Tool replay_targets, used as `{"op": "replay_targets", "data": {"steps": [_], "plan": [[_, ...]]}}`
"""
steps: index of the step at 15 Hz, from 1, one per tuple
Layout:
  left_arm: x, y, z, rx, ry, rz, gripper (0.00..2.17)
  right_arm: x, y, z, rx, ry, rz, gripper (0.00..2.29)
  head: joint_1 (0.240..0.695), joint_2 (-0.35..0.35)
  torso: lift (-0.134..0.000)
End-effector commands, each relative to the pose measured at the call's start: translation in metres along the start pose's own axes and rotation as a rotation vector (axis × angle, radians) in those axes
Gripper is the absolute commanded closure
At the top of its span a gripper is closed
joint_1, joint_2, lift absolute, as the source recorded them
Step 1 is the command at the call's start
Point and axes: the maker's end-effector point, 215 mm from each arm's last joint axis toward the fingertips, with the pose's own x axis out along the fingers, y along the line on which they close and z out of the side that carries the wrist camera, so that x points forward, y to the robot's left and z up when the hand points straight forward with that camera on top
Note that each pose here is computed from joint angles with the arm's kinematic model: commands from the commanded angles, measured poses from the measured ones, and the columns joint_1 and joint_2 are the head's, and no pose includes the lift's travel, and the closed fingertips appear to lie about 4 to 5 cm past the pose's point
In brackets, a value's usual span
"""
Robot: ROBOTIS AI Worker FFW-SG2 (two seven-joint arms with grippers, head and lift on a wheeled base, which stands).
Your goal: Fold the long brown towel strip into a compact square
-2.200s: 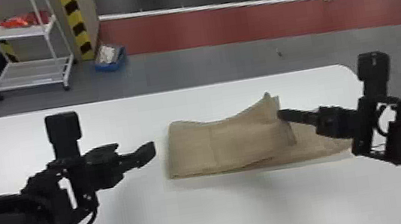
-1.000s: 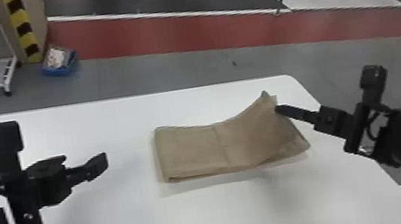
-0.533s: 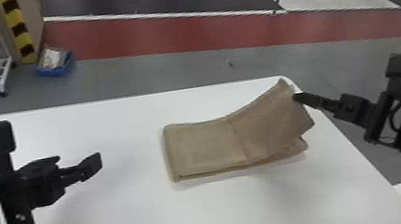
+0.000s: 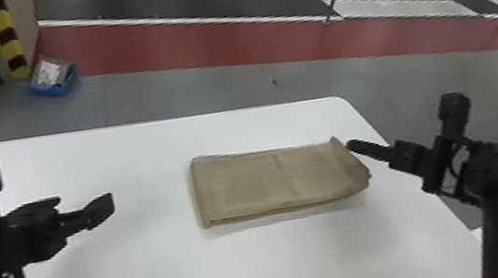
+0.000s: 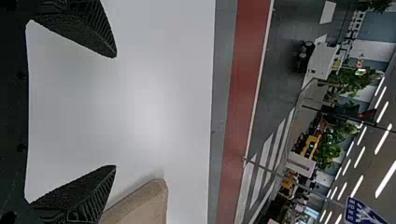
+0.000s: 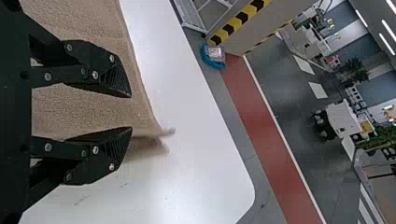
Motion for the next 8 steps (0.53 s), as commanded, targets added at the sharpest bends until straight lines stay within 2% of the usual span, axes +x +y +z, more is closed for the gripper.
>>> {"op": "replay_targets", "data": {"steps": [1, 3, 8], "plan": [[0.003, -0.006, -0.001, 0.008, 0.003, -0.006, 0.03, -0.014, -0.002, 0.005, 0.011, -0.058, 0.007, 0.05, 0.695, -0.331, -0.124], [0.008, -0.018, -0.006, 0.021, 0.017, -0.023, 0.03, -0.029, -0.015, 0.007, 0.011, -0.117, -0.006, 0.06, 0.695, -0.339, -0.124], [0.019, -0.043, -0.012, 0.042, 0.032, -0.032, 0.04, -0.056, -0.053, 0.005, -0.006, -0.184, -0.052, 0.07, 0.695, -0.35, -0.124]]}}
